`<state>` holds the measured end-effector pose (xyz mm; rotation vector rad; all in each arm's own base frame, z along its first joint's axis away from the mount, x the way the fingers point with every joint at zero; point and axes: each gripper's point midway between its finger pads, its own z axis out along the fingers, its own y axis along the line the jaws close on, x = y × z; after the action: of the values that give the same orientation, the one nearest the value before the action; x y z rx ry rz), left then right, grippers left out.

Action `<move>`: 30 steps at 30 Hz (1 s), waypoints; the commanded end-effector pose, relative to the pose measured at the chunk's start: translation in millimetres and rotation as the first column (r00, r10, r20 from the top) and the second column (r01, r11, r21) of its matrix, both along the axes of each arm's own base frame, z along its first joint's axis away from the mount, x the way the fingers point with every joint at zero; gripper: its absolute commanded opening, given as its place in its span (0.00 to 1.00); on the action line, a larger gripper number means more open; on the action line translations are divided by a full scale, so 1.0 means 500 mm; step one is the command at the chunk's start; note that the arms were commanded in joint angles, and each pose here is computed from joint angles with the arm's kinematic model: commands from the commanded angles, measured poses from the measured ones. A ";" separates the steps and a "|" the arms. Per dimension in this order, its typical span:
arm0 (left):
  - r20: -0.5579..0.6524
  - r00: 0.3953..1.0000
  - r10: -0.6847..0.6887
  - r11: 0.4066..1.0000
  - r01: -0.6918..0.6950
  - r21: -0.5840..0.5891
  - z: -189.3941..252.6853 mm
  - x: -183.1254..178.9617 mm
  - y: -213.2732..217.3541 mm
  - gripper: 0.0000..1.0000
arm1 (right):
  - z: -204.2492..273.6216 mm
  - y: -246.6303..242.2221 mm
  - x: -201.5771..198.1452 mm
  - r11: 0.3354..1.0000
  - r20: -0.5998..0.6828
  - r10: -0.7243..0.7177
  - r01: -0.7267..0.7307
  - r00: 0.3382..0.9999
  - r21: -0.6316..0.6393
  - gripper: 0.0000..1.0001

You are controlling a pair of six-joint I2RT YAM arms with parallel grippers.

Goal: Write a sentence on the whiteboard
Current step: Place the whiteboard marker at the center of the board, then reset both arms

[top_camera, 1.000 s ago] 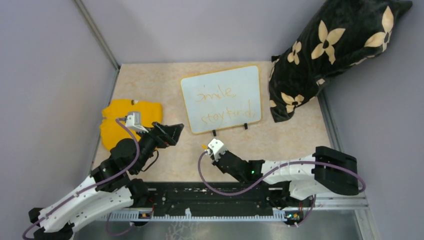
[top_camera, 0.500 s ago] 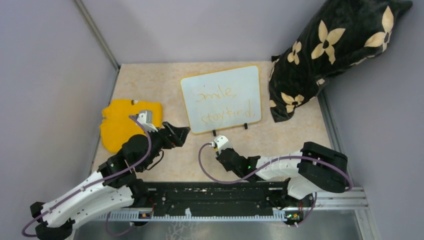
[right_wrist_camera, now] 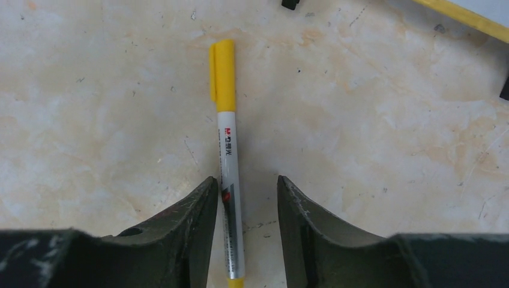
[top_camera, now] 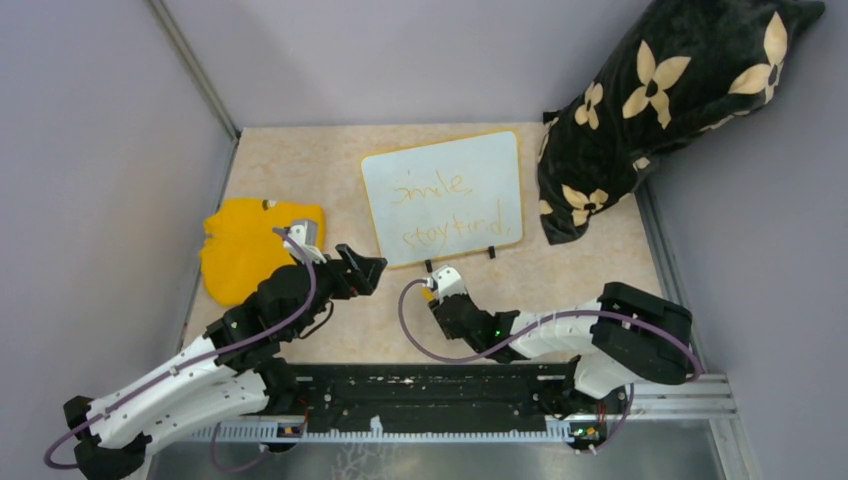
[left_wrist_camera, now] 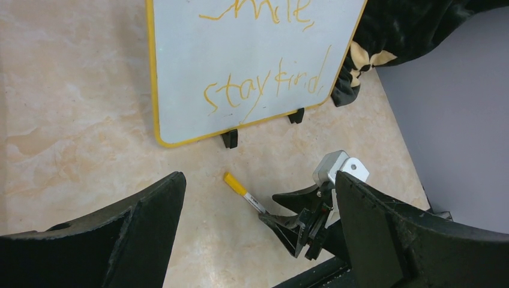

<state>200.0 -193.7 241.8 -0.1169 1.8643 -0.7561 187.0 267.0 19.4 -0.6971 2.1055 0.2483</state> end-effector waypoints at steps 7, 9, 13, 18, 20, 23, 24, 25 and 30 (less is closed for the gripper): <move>-0.010 0.999 0.038 0.999 -0.038 0.009 0.017 0.005 0.010 0.99 | 0.088 -0.017 0.011 0.997 0.028 -0.056 0.054 0.998 0.060 0.80; -0.005 0.998 0.057 0.998 -0.057 0.013 0.025 0.009 0.014 0.99 | 0.159 -0.019 0.022 0.987 0.073 -0.087 0.077 0.994 0.139 0.85; -0.003 0.995 0.098 0.995 -0.098 0.016 0.034 0.019 0.023 0.99 | 0.296 -0.041 0.037 0.952 0.165 -0.156 0.103 0.974 0.289 0.92; -0.025 0.990 0.141 0.990 -0.142 -0.001 0.040 0.027 0.026 0.99 | 0.457 -0.087 0.035 0.863 0.274 -0.233 0.068 0.933 0.500 0.98; -0.030 0.990 0.141 0.990 -0.141 -0.005 0.042 0.028 0.023 0.99 | 0.509 -0.117 0.034 0.823 0.306 -0.278 0.062 0.910 0.564 0.99; -0.043 0.989 0.145 0.989 -0.146 -0.030 0.051 0.029 0.017 0.99 | 0.557 -0.162 0.031 0.779 0.331 -0.345 0.071 0.878 0.623 0.99; -0.045 0.989 0.143 0.989 -0.144 -0.033 0.052 0.029 0.016 0.99 | 0.567 -0.175 0.030 0.768 0.336 -0.364 0.076 0.869 0.636 0.99; -0.040 0.990 0.139 0.989 -0.140 -0.040 0.059 0.029 0.014 0.99 | 0.571 -0.187 0.031 0.762 0.341 -0.381 0.083 0.859 0.642 0.99; -0.030 0.988 0.152 0.987 -0.153 -0.039 0.062 0.033 0.017 0.99 | 0.570 -0.212 0.028 0.742 0.346 -0.413 0.091 0.843 0.664 0.99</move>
<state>216.3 -190.4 264.9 -0.2196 1.8519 -0.6839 197.3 174.9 294.9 -0.0881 1.5133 0.5622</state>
